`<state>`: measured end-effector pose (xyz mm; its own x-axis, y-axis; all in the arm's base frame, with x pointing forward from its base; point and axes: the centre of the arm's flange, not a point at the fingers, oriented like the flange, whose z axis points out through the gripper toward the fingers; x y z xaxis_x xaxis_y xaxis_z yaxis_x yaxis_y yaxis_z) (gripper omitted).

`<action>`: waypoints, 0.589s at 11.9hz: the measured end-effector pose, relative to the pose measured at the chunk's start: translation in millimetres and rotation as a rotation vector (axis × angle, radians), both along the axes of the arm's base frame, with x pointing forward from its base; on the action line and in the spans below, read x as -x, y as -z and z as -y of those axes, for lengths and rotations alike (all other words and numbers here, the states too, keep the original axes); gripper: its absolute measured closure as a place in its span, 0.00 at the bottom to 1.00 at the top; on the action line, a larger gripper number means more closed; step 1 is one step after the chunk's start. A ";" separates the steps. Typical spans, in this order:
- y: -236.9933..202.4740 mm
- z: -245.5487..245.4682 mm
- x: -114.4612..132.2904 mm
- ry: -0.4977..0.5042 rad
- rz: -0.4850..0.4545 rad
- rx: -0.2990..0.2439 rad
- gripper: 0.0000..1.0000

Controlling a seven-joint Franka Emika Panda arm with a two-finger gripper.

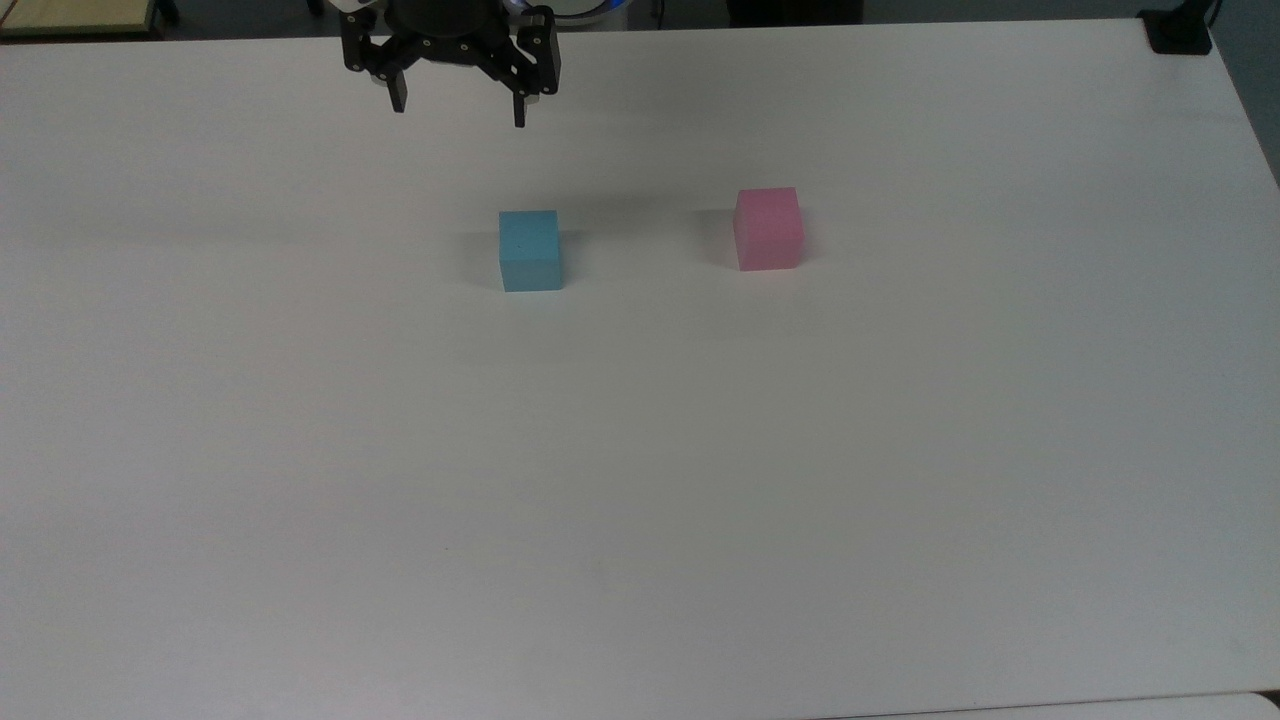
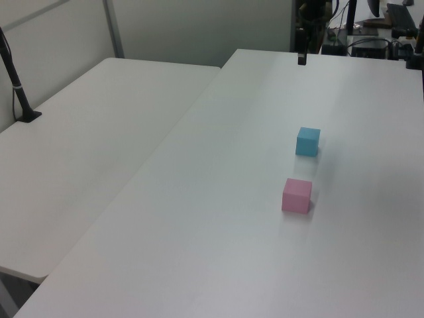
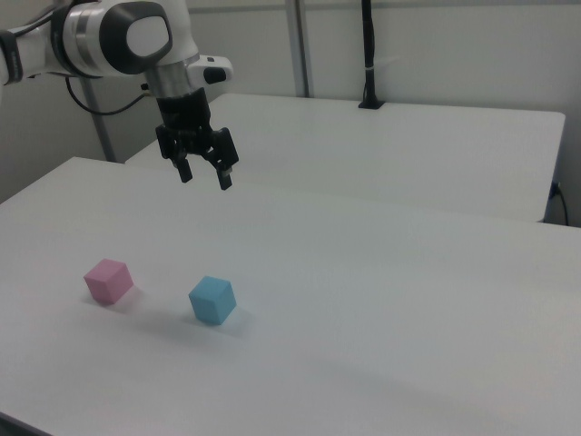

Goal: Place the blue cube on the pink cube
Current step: 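Move the open gripper down over the light-blue cube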

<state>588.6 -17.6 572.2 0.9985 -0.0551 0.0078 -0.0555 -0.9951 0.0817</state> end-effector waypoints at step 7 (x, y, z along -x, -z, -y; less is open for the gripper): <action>-1.4 -25.8 0.9 -0.030 0.001 -0.004 0.00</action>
<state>587.8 8.2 573.6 0.9996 -0.0256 0.0086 -0.0262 -0.9966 0.0776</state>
